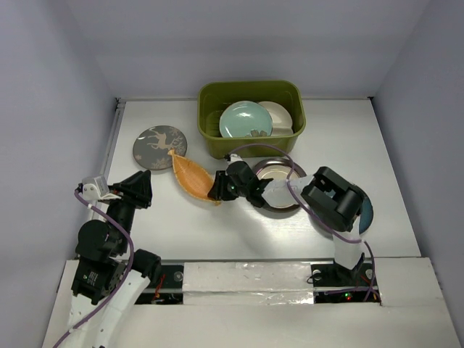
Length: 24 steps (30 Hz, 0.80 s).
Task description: Place the mixed dishes into the plastic bin
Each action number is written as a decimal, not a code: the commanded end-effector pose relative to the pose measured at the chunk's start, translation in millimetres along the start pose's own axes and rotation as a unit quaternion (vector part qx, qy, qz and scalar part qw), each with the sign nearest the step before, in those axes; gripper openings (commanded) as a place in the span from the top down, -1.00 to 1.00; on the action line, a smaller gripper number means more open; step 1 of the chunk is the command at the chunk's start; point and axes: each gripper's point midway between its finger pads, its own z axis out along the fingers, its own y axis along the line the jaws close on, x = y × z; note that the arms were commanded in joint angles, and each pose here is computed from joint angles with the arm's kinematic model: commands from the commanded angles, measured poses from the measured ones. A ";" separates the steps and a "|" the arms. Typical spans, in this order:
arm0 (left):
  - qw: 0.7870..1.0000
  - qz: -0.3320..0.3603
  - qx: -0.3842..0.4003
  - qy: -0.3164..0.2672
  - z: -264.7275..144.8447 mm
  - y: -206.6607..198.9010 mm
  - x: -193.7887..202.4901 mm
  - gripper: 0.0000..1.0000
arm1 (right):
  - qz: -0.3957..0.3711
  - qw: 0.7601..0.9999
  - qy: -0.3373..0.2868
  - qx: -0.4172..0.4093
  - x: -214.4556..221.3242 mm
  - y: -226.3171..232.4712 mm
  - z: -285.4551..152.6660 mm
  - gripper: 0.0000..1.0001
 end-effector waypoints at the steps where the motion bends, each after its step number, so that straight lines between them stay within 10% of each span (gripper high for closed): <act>1: 0.999 -0.006 0.014 -0.029 -1.1 -8.3 -19.2 0.53 | 0.025 0.999 -0.040 -0.015 -21.0 13.1 8.3 0.18; 8: 0.999 -0.008 0.015 -0.030 -1.0 -9.0 -19.8 0.53 | 0.030 0.997 -0.061 -0.037 -32.1 26.3 -21.5 1.00; 24: 0.999 -0.010 0.017 -0.035 -4.6 -8.9 -22.0 0.52 | -0.058 0.979 -0.174 -0.086 -181.7 83.5 -173.0 1.00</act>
